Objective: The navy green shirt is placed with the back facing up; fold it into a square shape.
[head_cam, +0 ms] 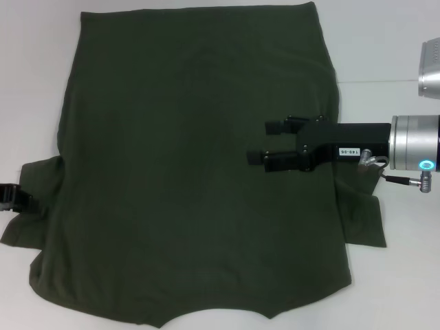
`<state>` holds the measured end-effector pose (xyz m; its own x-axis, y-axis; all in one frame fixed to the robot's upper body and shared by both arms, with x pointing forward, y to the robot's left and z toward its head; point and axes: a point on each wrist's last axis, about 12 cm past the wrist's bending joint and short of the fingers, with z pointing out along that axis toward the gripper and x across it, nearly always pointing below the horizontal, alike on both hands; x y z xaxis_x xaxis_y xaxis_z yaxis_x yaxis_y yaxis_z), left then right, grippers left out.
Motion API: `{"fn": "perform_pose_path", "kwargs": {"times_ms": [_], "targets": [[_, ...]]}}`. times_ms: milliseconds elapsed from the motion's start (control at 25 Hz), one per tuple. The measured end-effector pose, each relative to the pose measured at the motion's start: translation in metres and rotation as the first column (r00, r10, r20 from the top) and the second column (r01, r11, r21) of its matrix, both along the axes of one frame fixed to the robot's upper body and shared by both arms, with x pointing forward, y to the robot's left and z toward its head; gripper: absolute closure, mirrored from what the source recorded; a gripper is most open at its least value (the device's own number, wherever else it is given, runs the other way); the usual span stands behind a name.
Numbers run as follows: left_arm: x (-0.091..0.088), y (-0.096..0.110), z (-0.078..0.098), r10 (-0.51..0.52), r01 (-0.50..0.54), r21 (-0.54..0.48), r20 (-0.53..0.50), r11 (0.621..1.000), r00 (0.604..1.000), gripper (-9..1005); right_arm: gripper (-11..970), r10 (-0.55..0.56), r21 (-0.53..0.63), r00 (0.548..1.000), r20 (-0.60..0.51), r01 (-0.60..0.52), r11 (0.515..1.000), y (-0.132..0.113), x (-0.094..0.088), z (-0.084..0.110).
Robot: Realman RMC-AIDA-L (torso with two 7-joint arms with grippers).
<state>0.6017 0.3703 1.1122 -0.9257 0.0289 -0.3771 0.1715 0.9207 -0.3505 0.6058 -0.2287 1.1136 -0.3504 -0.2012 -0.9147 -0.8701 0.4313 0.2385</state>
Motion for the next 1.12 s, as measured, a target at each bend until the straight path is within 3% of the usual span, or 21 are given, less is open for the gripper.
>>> {"fn": "perform_pose_path", "kwargs": {"times_ms": [120,320,1120], "targets": [[0.0003,0.0005,-0.0001,0.003,-0.003,0.003,0.003,1.000,1.000,700,18,0.000,0.000,1.000,0.000,0.000,1.000,0.0000,0.0000,0.0000],[0.0000,-0.0010,-0.0012,-0.007,0.007,0.011,-0.002,1.000,1.000,831,18,0.000,0.000,1.000,0.000,0.000,1.000,-0.0001,0.0000,0.0000],[0.0036,-0.0070,-0.0003,-0.059,0.059,0.042,-0.009,0.997,0.998,974,18,0.002,0.004,1.000,0.004,-0.002,1.000,0.0022,-0.0005,-0.0001]]}}
